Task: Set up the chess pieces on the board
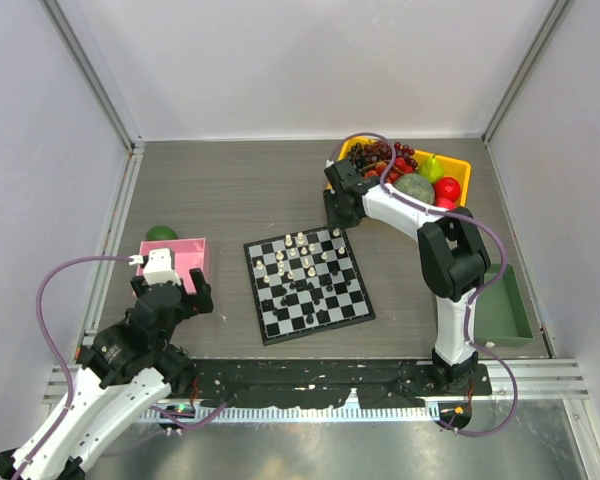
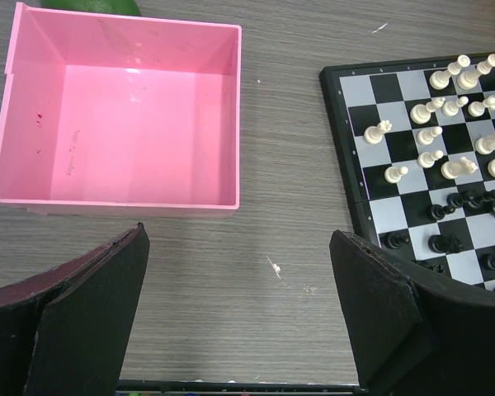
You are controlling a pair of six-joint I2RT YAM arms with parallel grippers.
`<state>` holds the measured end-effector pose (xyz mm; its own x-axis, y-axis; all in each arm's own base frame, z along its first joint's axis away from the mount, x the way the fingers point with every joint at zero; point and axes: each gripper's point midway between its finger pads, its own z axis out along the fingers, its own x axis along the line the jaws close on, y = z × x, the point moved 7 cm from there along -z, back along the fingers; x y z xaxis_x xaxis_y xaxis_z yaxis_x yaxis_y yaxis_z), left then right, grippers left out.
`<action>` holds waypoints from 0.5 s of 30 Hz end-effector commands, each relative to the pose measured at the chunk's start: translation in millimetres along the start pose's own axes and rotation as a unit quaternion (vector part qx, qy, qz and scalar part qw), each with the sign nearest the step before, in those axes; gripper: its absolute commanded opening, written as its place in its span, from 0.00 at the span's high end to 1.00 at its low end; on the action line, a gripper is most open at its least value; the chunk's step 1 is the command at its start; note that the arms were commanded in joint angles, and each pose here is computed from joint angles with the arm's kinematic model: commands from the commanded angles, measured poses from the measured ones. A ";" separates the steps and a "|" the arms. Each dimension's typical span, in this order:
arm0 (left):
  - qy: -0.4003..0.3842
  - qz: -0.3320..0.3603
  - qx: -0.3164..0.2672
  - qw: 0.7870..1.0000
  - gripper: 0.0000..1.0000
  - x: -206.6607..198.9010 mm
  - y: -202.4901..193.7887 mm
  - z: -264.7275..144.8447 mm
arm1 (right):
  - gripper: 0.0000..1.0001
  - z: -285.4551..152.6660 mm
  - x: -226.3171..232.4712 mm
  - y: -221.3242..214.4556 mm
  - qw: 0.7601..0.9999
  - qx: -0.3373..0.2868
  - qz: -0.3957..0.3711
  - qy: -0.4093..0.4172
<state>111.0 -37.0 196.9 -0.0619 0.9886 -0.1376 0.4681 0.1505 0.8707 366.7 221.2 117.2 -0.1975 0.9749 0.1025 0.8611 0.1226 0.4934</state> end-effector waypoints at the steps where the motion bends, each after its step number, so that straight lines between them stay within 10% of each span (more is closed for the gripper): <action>1: 0.002 -0.020 -0.020 1.000 0.00 -1.0 5.4 0.5 | 0.56 -26.5 7.8 24.8 0.999 -0.048 -0.001 0.025; 15: -0.001 -0.016 -0.017 1.000 0.00 -2.3 4.8 1.4 | 0.48 -84.9 3.8 -3.7 0.996 -0.066 0.001 0.052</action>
<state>110.4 -36.6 196.8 -0.0609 0.9880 -0.1420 0.4639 0.1540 0.8724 338.4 207.4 187.6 -0.2284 0.9598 0.1632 0.7904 0.0850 0.6066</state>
